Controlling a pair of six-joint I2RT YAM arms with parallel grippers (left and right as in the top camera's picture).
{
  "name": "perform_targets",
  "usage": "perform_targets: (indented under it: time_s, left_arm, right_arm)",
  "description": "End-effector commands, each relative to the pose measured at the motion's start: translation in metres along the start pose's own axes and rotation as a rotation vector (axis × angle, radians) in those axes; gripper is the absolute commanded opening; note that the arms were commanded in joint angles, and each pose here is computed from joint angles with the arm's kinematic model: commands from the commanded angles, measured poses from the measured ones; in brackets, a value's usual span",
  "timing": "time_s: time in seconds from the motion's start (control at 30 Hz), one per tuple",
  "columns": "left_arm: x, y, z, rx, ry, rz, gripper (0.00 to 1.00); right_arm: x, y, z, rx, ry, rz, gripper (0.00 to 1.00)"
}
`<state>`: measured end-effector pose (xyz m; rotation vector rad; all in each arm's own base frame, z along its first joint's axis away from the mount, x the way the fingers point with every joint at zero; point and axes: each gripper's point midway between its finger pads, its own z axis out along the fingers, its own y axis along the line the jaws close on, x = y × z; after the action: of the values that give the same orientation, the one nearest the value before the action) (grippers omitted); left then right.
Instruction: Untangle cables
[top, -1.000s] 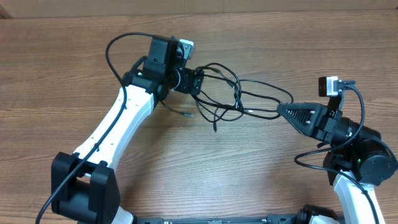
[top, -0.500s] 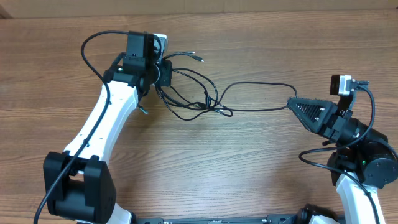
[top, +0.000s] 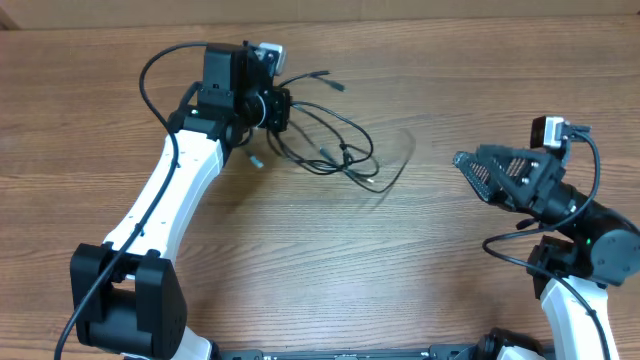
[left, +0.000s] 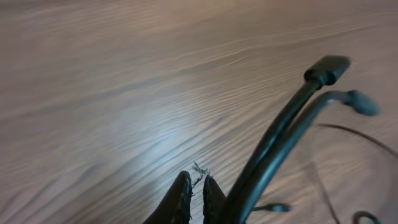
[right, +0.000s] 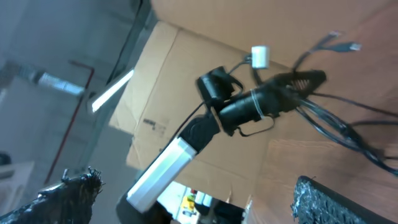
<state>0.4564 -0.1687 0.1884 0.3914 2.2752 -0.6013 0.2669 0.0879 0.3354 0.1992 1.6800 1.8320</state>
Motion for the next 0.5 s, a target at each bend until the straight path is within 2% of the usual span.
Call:
perform_targets:
  time_s: [0.0, 0.47]
  left_arm:
    - [-0.01, -0.044, -0.008, 0.249, -0.035, 0.033, 0.04]
    - [-0.054, -0.1, -0.028, 0.435, -0.195, 0.041, 0.04]
  right_arm:
    - [-0.001, 0.0, 0.001, 0.016, 0.011, -0.062, 1.0]
    - [0.004, -0.015, 0.0, 0.052, 0.05, -0.021, 1.0]
